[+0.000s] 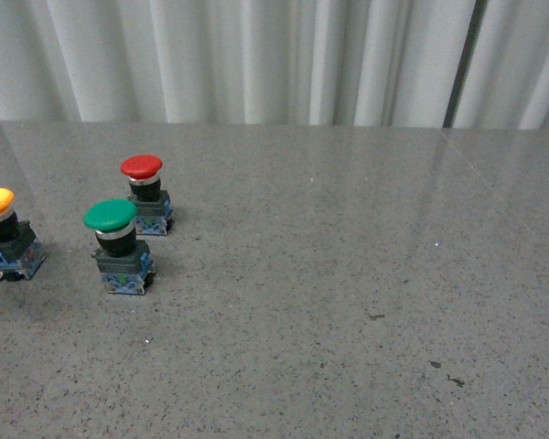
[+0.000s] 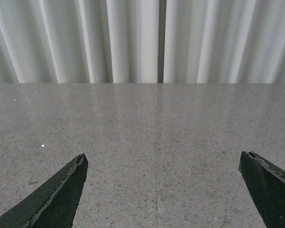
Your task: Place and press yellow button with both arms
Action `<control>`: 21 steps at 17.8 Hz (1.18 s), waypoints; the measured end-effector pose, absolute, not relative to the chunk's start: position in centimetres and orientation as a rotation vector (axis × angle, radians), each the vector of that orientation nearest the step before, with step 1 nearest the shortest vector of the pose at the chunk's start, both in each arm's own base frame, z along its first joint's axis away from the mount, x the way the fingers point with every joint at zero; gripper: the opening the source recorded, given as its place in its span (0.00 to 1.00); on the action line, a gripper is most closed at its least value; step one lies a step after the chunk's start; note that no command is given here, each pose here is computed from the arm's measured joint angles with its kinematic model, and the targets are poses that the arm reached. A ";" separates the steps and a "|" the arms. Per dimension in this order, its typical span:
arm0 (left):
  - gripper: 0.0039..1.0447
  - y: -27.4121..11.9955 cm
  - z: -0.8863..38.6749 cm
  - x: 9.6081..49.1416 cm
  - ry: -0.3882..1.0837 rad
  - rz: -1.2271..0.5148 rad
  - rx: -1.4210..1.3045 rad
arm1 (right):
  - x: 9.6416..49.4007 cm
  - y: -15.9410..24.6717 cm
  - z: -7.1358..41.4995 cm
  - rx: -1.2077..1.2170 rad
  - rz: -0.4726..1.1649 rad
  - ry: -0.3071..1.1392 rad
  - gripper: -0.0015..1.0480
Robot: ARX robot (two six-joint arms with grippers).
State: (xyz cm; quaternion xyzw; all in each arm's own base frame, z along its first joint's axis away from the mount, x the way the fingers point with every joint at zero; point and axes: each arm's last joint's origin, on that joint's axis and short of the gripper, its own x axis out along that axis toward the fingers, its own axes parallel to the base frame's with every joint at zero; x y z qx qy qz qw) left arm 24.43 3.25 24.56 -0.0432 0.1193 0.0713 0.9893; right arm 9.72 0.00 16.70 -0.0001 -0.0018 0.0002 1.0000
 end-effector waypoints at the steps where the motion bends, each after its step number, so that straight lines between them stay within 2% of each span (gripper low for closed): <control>1: 0.94 3.1 24.4 26.3 0.305 0.121 -0.098 | 9.7 0.0 16.7 0.000 0.000 -0.004 0.94; 3: 0.94 2.2 23.5 28.8 0.408 0.073 -0.108 | 9.7 0.0 16.7 0.000 0.000 -0.004 0.94; 7: 0.94 1.5 20.1 31.0 0.576 0.082 -0.148 | 9.7 0.0 16.7 0.000 0.000 -0.004 0.94; 16: 0.94 1.0 18.1 32.0 0.650 0.020 -0.142 | 9.7 0.0 16.7 0.000 0.000 -0.004 0.94; 21: 0.47 1.0 18.4 31.8 0.653 0.008 -0.099 | 9.7 0.0 16.7 0.000 0.000 -0.004 0.94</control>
